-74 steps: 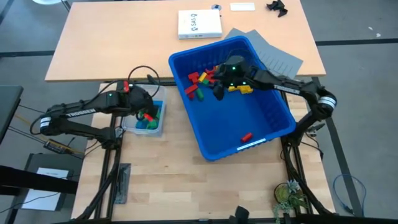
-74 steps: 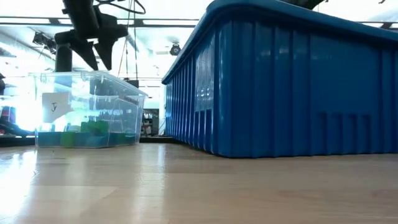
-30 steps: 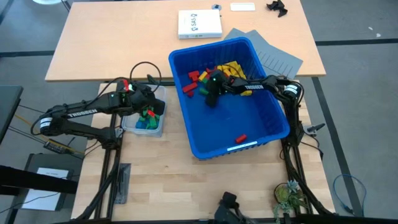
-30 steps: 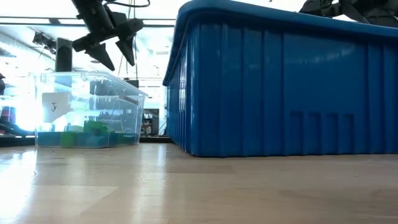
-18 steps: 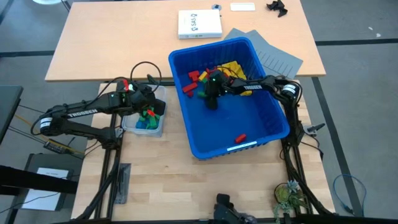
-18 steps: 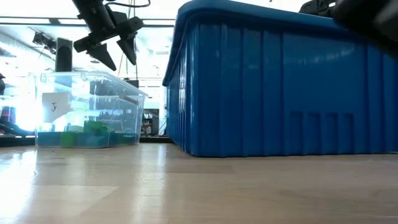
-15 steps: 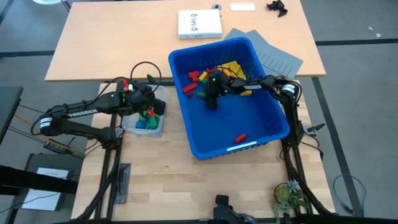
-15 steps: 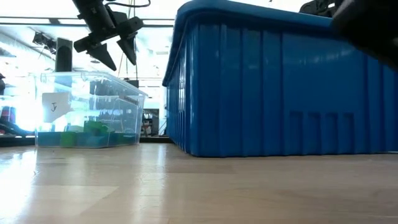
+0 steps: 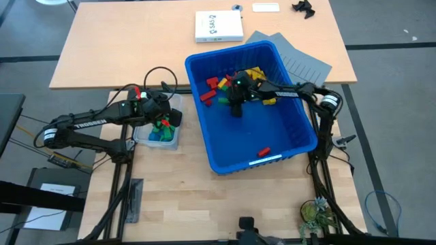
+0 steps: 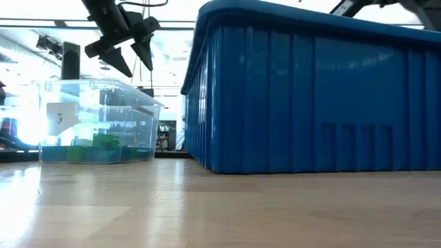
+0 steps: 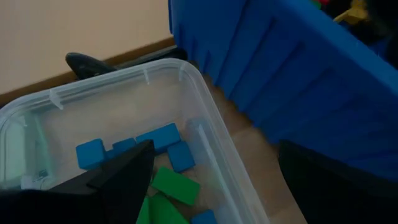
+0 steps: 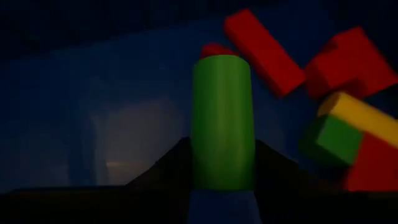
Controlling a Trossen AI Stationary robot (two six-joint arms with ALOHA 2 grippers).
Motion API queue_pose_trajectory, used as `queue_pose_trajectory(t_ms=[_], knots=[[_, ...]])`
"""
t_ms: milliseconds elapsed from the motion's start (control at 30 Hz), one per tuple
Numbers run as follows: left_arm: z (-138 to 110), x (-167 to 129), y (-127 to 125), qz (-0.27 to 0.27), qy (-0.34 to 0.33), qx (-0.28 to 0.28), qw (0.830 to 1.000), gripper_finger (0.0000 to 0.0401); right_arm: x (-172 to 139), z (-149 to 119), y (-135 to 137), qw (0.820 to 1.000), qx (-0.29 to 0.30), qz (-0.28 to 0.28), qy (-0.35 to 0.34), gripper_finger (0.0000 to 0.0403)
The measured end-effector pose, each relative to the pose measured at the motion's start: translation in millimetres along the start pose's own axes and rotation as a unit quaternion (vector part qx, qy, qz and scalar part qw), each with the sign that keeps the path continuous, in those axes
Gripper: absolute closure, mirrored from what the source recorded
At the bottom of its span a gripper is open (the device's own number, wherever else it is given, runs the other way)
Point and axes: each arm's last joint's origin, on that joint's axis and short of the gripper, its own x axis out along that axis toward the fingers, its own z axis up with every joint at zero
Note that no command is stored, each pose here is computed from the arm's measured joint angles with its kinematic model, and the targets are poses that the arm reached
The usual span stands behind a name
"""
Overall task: Sort blocks
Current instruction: Put the green block into the transparent bin
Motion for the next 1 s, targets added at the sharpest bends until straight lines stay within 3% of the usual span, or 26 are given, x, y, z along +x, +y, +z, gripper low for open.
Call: queue_pose_trajectory(t_ms=[267, 500, 733, 833, 1000], knots=[[-2.3, 5.1, -5.9, -0.036, -0.007, 0.028, 0.999, 0.0052, -68.9, 34.8, 5.2, 0.997, -0.02, -0.03, -0.074, 0.0274], [18.8, -14.6, -33.2, -0.145, -0.123, 0.082, 0.978, 0.0052, -117.2, 55.3, 20.8, 0.99, -0.042, -0.038, -0.13, 0.0274], [33.3, -33.8, -49.9, -0.218, -0.213, 0.061, 0.95, 0.0052, -135.1, 69.4, 43.2, 0.984, -0.069, -0.027, -0.165, 0.0274], [33.1, -35.2, -57.3, -0.241, -0.221, 0.057, 0.943, 0.0052, -134.5, 74.4, 53.4, 0.981, -0.087, -0.021, -0.173, 0.0274], [29.8, -33.1, -71.7, -0.263, -0.227, 0.057, 0.936, 0.0052, -131.2, 81.7, 69.0, 0.975, -0.134, -0.062, -0.163, 0.0274]])
